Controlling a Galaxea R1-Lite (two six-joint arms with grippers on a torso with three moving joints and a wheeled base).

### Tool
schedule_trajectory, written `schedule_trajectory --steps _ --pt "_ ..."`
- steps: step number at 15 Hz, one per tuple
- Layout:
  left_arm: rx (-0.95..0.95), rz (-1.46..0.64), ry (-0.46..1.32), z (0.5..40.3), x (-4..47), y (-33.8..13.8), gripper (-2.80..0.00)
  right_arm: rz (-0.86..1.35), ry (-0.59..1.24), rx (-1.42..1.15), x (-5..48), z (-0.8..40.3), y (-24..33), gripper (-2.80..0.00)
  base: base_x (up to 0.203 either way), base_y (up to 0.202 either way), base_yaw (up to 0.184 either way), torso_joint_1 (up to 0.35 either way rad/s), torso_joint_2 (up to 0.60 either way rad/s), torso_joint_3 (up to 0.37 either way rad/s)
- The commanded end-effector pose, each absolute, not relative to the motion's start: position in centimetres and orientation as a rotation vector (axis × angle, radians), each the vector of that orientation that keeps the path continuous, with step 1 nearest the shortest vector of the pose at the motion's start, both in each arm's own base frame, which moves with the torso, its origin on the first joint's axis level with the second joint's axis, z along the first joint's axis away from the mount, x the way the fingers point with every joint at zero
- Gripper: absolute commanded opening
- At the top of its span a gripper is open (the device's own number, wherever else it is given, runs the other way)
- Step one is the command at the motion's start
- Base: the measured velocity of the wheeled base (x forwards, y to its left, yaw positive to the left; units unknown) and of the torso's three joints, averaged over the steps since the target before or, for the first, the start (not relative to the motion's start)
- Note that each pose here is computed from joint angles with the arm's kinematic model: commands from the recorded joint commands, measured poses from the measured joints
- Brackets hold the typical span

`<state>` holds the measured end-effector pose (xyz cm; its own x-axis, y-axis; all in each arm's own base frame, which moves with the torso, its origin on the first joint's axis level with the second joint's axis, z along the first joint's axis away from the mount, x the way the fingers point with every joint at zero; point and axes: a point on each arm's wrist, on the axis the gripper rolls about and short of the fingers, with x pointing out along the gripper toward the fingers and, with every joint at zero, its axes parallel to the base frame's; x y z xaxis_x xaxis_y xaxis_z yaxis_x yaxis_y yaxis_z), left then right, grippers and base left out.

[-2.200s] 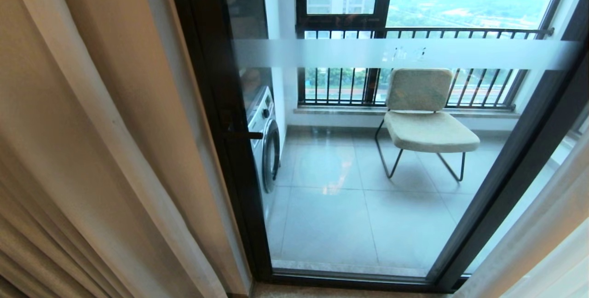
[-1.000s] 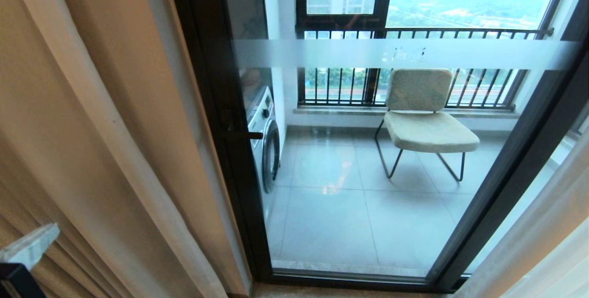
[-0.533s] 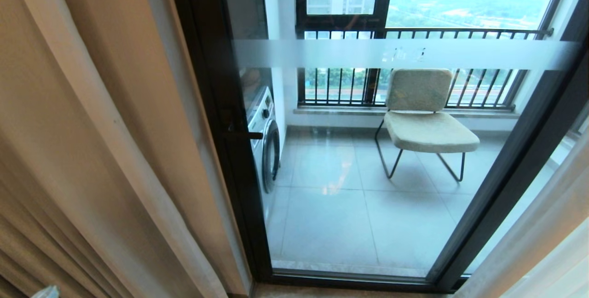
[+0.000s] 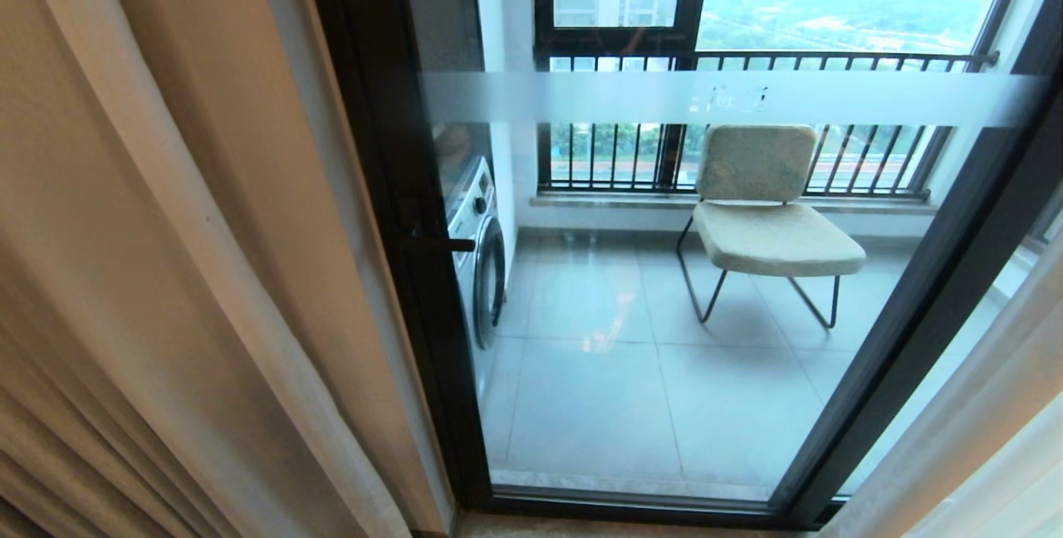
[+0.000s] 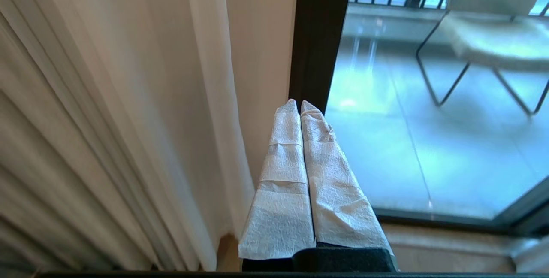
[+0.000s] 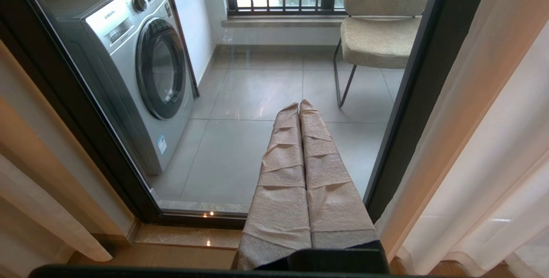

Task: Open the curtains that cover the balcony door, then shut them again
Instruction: Pull the inner curtains open on both sides

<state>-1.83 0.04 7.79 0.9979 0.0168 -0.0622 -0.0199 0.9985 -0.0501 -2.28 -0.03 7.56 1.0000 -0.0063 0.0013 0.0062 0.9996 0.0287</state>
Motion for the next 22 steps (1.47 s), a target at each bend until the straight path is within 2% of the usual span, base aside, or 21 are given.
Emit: schedule_trajectory --steps 1,22 --pt "-0.052 0.017 -0.002 7.62 -2.30 0.04 -2.80 -0.006 -0.002 0.029 -2.28 7.56 -0.03 -2.80 0.000 0.000 0.000 0.000 0.00 0.000" --pt "-0.052 0.015 -0.002 7.59 -2.29 0.03 -2.80 -0.006 -0.001 0.029 -2.28 7.57 -0.03 -2.80 0.000 0.000 0.000 0.000 0.00 0.000"
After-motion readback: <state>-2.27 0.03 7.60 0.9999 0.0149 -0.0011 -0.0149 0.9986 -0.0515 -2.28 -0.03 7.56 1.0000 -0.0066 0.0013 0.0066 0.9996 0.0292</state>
